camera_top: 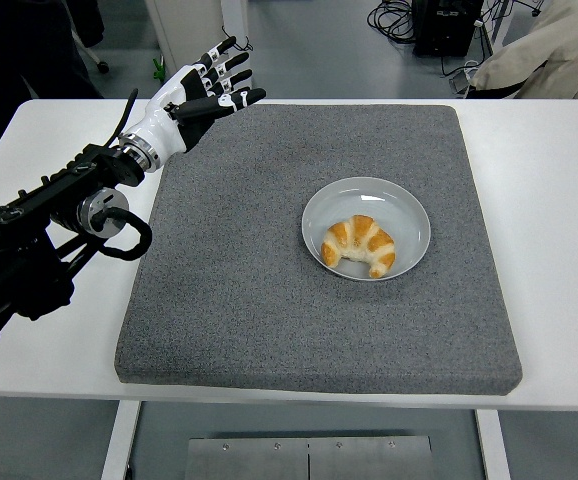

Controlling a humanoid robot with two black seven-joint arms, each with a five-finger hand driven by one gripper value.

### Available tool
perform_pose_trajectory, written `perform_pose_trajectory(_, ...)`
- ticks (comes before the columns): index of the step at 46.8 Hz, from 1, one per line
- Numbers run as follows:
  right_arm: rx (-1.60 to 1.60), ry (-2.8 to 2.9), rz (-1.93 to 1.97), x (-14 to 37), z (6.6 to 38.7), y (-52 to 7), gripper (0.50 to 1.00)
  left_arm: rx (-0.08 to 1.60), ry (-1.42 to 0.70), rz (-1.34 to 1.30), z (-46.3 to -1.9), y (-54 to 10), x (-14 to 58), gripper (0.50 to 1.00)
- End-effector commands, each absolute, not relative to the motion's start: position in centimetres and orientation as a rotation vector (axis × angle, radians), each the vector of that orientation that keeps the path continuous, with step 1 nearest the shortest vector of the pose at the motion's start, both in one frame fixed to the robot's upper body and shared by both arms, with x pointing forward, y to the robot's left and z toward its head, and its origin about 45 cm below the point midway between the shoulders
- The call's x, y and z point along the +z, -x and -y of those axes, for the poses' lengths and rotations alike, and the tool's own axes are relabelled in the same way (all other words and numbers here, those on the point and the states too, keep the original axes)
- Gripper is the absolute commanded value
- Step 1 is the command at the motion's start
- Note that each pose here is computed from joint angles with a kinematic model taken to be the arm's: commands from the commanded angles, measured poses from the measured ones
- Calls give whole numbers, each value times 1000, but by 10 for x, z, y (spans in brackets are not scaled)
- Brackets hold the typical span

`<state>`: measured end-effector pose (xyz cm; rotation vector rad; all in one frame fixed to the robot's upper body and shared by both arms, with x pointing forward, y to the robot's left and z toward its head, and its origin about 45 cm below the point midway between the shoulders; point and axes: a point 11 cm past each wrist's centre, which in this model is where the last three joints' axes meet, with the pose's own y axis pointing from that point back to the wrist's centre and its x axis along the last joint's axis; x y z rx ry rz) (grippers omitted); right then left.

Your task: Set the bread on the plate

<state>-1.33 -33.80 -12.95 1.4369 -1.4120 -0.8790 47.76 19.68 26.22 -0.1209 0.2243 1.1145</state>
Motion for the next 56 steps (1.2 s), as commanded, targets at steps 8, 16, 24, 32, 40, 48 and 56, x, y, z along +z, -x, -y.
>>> perform_pose_trajectory(8, -885, -1444, 1414, -130, 336, 11, 1000, 1230, 149, -326, -224, -486, 239, 969)
perform_pose_trajectory(16, -887, -1445, 1415, -130, 335, 11, 1000, 1292, 167, -343, -242, -491, 236, 969)
perform_pose_trajectory(24, -888, -1443, 1420, -130, 335, 11, 1000, 1347, 196, -386, -249, -496, 227, 969)
perform_pose_trajectory(32, -889, -1442, 1421, -130, 336, 11, 1000, 1395, 214, -419, -258, -497, 218, 969)
perform_pose_trajectory(40, -888, -1443, 1420, -130, 335, 11, 1000, 1418, 270, -365, -263, -498, 224, 969)
perform_pose_trajectory(48, -890, -1442, 1419, -130, 335, 12, 1000, 1458, 301, -339, -269, -498, 221, 969)
perform_pose_trajectory(56, -891, -1440, 1420, -130, 336, 13, 1000, 1486, 343, -313, -265, -497, 216, 969)
